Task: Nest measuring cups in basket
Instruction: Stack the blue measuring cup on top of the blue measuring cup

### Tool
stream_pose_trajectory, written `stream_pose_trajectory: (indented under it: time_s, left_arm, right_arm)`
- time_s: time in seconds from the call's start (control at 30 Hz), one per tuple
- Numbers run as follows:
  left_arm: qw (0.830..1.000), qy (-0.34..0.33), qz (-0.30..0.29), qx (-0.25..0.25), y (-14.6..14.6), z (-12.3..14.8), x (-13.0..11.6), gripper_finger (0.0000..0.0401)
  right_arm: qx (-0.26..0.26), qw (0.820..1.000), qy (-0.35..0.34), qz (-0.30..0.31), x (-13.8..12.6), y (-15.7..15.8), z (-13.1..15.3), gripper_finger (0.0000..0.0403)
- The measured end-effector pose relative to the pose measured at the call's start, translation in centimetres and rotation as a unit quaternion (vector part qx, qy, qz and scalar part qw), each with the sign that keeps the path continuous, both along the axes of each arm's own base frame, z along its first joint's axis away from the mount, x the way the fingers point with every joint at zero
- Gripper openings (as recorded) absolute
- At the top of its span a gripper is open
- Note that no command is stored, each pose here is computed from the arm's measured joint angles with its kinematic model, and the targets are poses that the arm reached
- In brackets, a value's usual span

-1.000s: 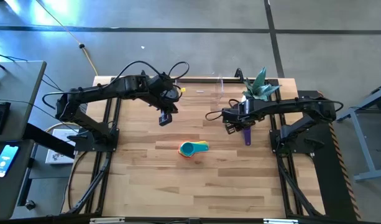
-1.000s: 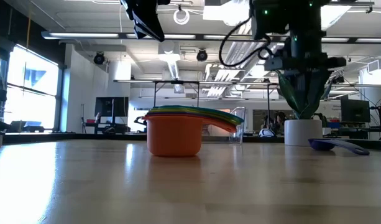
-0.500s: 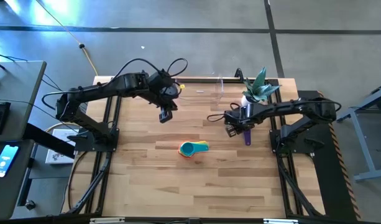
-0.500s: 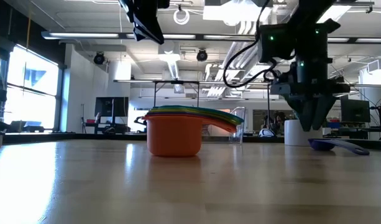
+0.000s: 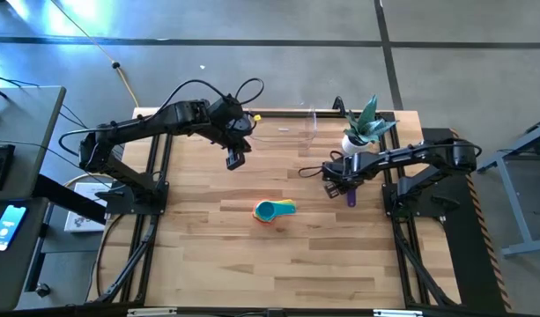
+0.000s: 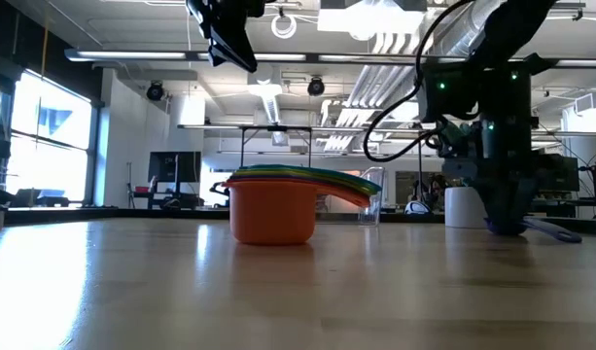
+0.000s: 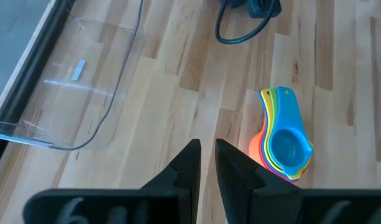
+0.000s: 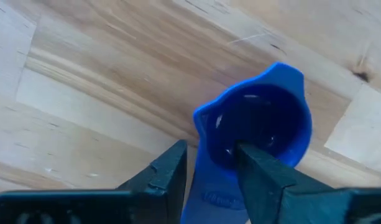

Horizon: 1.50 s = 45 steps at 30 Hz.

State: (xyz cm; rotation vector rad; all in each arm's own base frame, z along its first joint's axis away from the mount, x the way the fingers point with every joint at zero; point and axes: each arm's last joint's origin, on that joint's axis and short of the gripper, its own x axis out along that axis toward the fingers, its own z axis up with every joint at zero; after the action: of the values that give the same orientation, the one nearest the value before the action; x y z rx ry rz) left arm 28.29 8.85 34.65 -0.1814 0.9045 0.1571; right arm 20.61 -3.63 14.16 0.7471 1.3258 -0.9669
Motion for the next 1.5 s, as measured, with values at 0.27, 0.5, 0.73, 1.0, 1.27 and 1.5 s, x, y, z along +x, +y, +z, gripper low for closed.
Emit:
stream_pose_trajectory:
  time_s: [0.27,0.5,0.73,1.0,1.27,1.5]
  left_arm:
    - [1.0,0.007,0.016,0.019,0.1,0.0,0.0,0.0039]
    - [0.999,0.01,0.042,-0.001,0.1,-0.1,-0.1,0.0039]
    - [0.998,0.037,0.048,-0.016,-0.1,-0.4,-0.5,0.0039]
    - [0.991,0.11,0.06,-0.044,-0.5,-1.1,-1.8,0.0039]
    - [0.986,0.145,0.061,-0.057,-1.1,-1.4,-2.3,0.0039]
    - [0.976,0.197,0.055,-0.072,-2.2,-1.7,-3.0,0.0039]
  right_arm:
    - [0.011,1.0,-0.009,0.019,0.1,0.0,-0.1,0.0017]
    - [0.025,0.998,-0.016,0.05,0.9,0.0,0.8,0.0009]
    - [0.008,0.993,-0.054,0.107,3.0,-0.4,3.7,0.0003]
    - [-0.031,0.971,-0.111,0.212,5.7,-0.5,7.8,0.0002]
    - [-0.094,0.932,-0.175,0.303,8.1,-0.4,13.4,0.0001]
    - [-0.144,0.892,-0.207,0.375,11.1,-0.5,17.6,0.0001]
